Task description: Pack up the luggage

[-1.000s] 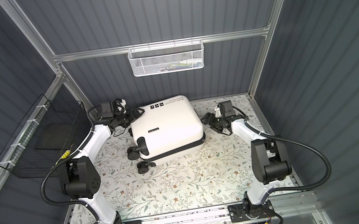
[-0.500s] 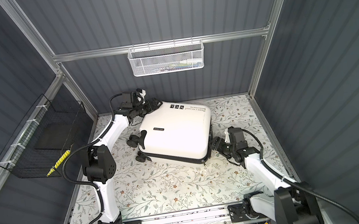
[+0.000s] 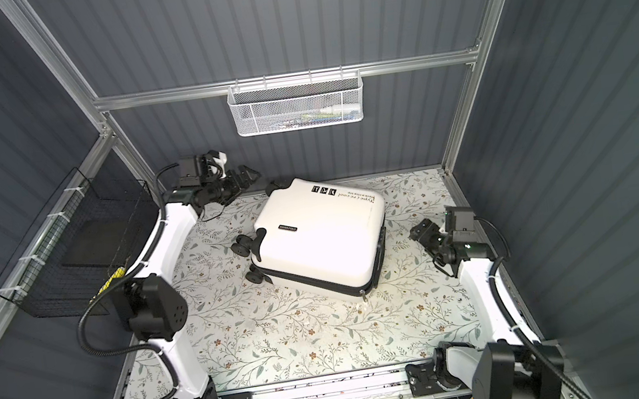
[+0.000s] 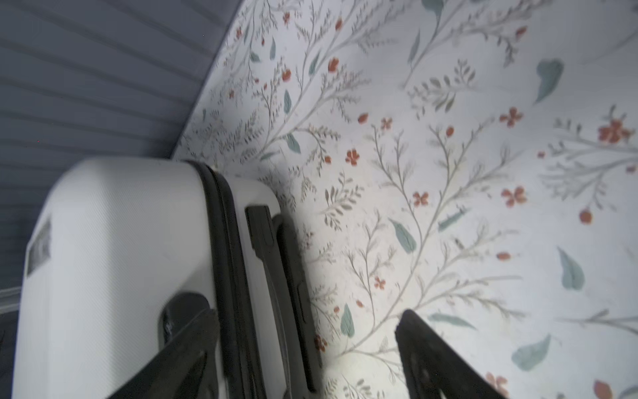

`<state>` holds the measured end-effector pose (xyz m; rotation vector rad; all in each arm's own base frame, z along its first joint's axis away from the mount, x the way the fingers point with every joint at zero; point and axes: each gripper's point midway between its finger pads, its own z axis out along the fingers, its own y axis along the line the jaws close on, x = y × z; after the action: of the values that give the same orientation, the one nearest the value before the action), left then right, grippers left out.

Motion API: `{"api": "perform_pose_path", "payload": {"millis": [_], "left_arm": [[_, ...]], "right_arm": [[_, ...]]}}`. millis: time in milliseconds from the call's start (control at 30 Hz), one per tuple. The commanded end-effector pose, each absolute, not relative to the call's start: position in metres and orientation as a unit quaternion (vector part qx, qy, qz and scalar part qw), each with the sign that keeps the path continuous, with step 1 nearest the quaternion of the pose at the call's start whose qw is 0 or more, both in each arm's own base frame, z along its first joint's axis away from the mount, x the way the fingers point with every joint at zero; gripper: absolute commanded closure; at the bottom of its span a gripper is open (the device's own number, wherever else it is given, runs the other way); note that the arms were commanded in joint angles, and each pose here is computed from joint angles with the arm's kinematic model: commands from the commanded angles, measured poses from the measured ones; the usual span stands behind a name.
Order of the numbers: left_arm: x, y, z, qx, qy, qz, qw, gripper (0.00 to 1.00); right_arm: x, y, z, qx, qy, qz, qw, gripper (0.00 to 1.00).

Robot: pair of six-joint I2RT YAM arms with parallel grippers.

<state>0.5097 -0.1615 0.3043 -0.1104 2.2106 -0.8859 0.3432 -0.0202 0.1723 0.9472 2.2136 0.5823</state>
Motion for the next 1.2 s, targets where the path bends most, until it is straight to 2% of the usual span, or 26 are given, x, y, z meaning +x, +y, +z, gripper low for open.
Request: {"api": "perform_pose_path", "payload": {"millis": [0,233,400,533,833,1167], "left_arm": [[0.455,-0.173,0.312,-0.027,0.865,-0.364,0.345,0.0],[0.356,-0.161,0.297,-0.04,0.871,-0.376,0.313,0.0],[0.298,-0.185,0.279,-0.017,0.873,-0.395,0.286,0.0],[0.27,-0.207,0.258,0.004,0.876,-0.404,0.264,0.0],[0.258,-0.23,0.217,0.014,0.875,-0.417,0.245,0.0],[0.29,-0.228,0.199,0.03,0.888,-0.359,0.284,0.0]], "right_arm": [[0.381,-0.016,0.196,0.341,0.84,0.265,0.327,0.17],[0.467,-0.002,0.216,0.289,0.839,0.344,0.306,0.18],[0.512,0.012,0.205,0.268,0.846,0.376,0.266,0.2],[0.542,0.036,0.192,0.232,0.858,0.394,0.233,0.21],[0.572,0.084,0.154,0.181,0.867,0.429,0.177,0.28],[0.549,0.108,0.15,0.122,0.845,0.493,0.167,0.36]]}}
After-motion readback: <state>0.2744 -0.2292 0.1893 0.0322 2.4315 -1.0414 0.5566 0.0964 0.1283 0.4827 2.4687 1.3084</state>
